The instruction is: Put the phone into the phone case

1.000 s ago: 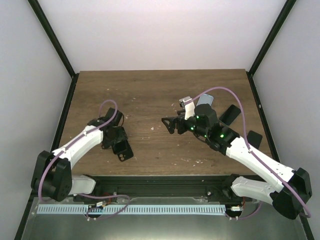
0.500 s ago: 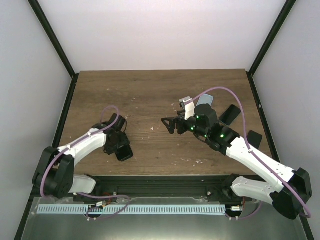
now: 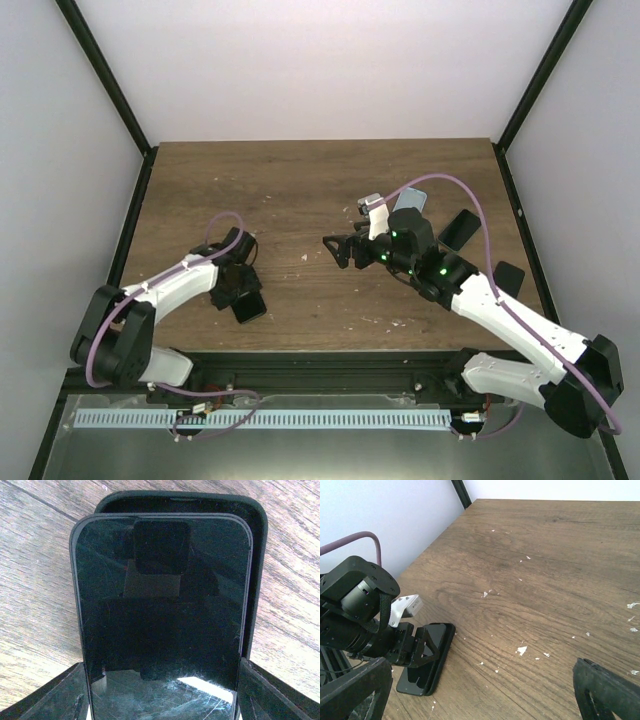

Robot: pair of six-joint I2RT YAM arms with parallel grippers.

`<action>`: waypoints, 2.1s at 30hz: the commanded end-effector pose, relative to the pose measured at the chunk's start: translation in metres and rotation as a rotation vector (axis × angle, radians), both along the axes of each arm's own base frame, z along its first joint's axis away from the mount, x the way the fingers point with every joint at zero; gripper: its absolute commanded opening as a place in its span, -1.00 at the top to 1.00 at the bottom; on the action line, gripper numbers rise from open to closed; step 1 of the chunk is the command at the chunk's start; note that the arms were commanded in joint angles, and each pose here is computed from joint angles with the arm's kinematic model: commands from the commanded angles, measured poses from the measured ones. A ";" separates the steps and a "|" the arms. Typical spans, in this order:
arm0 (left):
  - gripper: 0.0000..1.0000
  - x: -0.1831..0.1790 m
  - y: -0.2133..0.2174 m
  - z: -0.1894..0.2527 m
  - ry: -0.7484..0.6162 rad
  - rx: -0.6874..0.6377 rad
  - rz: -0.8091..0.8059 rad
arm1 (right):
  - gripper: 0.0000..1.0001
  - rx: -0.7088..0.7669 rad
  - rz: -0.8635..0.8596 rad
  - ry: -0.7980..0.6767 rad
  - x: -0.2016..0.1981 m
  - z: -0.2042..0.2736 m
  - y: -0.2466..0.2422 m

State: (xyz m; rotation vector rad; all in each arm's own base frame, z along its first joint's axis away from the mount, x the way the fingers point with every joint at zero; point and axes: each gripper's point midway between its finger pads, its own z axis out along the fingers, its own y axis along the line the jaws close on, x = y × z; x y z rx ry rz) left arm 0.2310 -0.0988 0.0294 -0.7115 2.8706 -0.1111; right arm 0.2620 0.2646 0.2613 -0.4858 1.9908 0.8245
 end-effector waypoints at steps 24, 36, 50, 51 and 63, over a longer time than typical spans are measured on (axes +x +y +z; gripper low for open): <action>-0.27 0.022 0.029 0.033 -0.175 -0.116 0.097 | -0.53 0.134 0.170 0.249 -0.015 -0.042 0.055; -0.19 0.012 0.015 0.002 -0.147 -0.202 0.049 | 0.07 0.093 0.260 0.450 -0.024 -0.116 0.117; -0.03 0.032 -0.023 0.002 -0.211 -0.353 -0.097 | 0.23 -0.017 0.337 0.482 -0.045 -0.163 0.144; -0.02 0.034 -0.027 0.004 -0.216 -0.359 -0.109 | 0.19 -0.033 0.336 0.474 -0.046 -0.165 0.144; -0.21 0.031 -0.027 0.015 -0.162 -0.375 -0.106 | -0.39 -0.248 0.327 0.382 -0.062 -0.206 0.161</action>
